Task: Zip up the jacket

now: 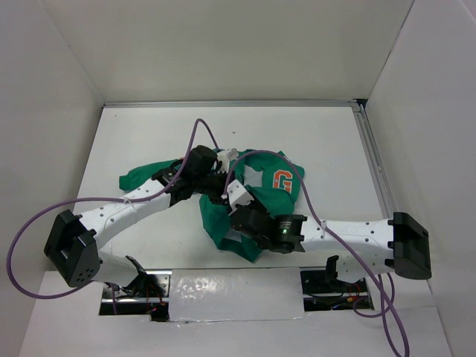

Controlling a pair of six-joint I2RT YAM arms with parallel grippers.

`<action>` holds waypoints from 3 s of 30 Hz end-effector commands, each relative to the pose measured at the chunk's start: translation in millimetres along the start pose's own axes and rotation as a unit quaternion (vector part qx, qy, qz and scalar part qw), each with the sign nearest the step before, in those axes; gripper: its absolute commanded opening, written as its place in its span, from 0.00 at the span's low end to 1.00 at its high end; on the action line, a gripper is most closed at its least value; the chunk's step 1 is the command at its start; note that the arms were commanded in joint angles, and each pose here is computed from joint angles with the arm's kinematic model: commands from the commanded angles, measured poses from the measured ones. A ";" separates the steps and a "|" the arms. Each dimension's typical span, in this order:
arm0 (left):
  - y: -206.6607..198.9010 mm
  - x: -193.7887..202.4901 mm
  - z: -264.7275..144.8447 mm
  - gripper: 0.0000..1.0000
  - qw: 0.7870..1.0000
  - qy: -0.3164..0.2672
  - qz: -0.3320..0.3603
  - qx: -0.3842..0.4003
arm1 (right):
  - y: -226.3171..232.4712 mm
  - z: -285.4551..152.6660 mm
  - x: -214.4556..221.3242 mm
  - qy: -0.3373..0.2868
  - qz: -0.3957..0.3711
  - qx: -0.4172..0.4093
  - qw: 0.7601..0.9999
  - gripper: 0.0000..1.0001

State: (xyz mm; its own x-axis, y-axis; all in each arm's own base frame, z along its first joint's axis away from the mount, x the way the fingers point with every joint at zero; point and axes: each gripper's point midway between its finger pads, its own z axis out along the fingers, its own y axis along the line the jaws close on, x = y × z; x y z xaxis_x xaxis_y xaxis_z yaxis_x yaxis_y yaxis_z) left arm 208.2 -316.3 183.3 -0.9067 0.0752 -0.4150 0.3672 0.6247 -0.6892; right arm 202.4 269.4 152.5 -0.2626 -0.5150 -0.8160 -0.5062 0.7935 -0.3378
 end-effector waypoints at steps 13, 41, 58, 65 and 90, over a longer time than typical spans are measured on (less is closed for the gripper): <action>-14.9 -14.6 -5.3 0.00 0.998 -0.024 0.049 0.016 | -1.0 -10.5 -19.0 -0.009 0.049 -0.030 0.998 0.09; 23.5 -0.6 11.0 0.00 0.983 -0.010 0.183 -0.005 | 8.1 -51.0 -36.6 -0.040 0.046 -0.227 0.972 0.00; 2.2 -5.1 -1.5 0.00 0.981 -0.025 0.190 0.026 | 8.0 -30.3 -39.6 -0.012 0.077 -0.194 0.978 0.18; 1.3 -0.5 -2.7 0.00 0.979 -0.022 0.199 0.028 | -2.6 -30.1 -47.5 -0.028 0.097 -0.182 0.978 0.01; 2.9 20.3 -1.8 0.00 0.977 0.008 0.206 0.051 | -37.5 -35.8 -74.5 -0.112 0.184 -0.160 0.963 0.00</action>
State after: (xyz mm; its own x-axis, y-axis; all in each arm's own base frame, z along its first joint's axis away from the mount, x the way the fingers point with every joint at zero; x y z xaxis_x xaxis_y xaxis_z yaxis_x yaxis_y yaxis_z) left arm 204.8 -310.0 175.8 -0.6763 0.2971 -0.6740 0.7104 0.5050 -0.4902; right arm 193.3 262.6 184.2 -0.4212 -0.3061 -0.8537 -0.6817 0.7277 0.0754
